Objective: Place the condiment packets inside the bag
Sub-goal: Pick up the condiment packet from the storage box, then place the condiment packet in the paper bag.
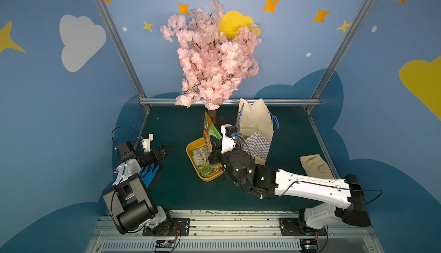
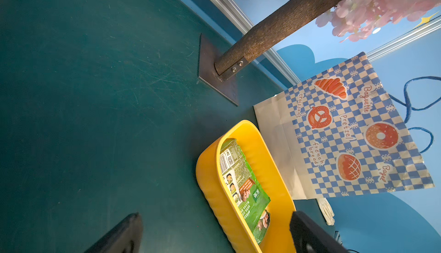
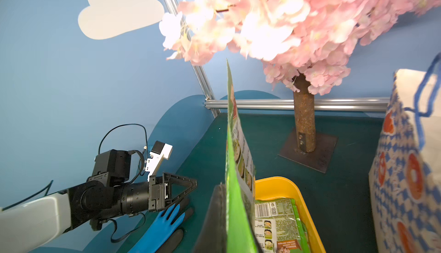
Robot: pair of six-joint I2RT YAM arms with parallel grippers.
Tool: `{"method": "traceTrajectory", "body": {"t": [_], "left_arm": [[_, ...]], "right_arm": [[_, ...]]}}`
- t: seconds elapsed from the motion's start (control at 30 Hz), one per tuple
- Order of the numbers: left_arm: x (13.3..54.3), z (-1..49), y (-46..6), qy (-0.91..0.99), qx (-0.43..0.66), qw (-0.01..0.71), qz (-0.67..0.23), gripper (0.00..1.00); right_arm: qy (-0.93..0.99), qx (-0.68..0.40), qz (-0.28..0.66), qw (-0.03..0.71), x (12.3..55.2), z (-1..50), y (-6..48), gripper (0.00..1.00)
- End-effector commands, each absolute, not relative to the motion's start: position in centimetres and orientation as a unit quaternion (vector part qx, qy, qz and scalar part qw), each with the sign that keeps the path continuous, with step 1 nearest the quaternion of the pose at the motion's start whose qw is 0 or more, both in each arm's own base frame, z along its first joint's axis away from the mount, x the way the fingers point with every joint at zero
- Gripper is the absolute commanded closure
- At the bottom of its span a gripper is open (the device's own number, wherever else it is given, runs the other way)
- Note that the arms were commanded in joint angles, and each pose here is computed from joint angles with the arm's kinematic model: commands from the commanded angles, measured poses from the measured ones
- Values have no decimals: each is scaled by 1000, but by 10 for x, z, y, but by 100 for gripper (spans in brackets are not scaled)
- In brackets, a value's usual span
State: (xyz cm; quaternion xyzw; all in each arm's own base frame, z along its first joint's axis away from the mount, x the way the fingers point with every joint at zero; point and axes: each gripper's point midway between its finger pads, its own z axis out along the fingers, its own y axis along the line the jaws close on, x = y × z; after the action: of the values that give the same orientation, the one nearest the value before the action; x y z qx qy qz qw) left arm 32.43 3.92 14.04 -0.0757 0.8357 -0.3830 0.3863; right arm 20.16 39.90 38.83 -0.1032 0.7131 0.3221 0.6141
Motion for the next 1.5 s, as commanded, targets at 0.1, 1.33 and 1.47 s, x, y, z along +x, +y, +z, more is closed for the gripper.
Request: {"method": "traceTrajectory", "body": {"t": [0.1, 1.33, 1.47], "left_arm": [[320, 144, 34, 831, -63, 392, -390, 0], [298, 146, -30, 835, 66, 376, -396, 0], [298, 146, -30, 835, 67, 375, -397, 0]], "right_arm": [[719, -139, 280, 620, 194, 419, 352, 100], [808, -26, 209, 550, 346, 413, 218, 100], [818, -33, 201, 538, 354, 403, 223, 100]]}}
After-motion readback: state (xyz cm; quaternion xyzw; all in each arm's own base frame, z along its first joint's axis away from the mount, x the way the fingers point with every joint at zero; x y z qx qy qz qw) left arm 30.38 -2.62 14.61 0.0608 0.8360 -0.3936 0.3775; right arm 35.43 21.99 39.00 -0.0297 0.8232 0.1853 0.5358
